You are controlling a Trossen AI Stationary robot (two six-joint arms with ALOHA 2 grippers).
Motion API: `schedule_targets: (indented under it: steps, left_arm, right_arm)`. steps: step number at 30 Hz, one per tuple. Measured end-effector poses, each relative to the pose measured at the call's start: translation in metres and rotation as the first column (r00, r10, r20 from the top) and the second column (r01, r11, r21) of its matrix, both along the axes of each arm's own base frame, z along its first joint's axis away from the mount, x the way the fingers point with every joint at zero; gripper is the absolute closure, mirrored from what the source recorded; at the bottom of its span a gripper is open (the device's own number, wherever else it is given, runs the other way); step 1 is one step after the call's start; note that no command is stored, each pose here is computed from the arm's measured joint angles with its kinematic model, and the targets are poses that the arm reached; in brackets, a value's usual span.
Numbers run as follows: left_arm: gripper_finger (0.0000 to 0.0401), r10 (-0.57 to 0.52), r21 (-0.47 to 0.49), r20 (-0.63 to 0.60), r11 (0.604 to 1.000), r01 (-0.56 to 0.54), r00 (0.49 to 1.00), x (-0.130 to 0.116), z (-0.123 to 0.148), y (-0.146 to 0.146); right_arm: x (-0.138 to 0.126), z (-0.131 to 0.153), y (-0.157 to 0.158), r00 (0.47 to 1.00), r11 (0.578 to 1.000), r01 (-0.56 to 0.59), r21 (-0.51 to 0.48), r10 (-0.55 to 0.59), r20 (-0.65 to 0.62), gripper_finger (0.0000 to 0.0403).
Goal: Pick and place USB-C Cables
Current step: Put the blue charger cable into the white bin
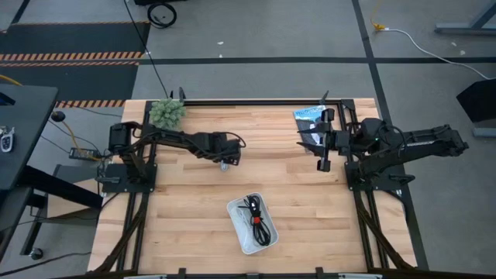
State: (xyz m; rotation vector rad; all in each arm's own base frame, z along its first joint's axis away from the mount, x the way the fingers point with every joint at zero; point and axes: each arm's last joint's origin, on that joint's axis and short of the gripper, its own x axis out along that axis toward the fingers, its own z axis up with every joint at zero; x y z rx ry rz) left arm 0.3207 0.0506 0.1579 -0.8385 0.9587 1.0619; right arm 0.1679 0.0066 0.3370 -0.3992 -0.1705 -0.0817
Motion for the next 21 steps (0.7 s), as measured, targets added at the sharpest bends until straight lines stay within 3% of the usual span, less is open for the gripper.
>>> schedule_targets:
  steps: [6, 12, 21]
  left_arm:
    - [0.0227, -0.001, -0.029, -0.048, 1.000, 0.000, 0.999, 0.005, -0.022, -0.008]
    - [0.0251, -0.016, -0.042, -0.060, 0.999, 0.014, 0.998, 0.007, -0.026, -0.009]
    - [0.0331, -0.063, -0.048, -0.076, 0.997, 0.060, 0.995, 0.006, -0.026, -0.011]
  right_arm:
    - [0.000, 0.000, 0.001, 1.000, 1.000, -0.025, 0.005, 0.025, 0.003, 0.0255]
    - [0.000, 0.001, 0.001, 0.999, 0.999, -0.038, -0.002, 0.038, 0.006, 0.0255]
    - [0.000, 0.001, 0.001, 0.999, 0.999, -0.039, -0.002, 0.039, 0.008, 0.0255]
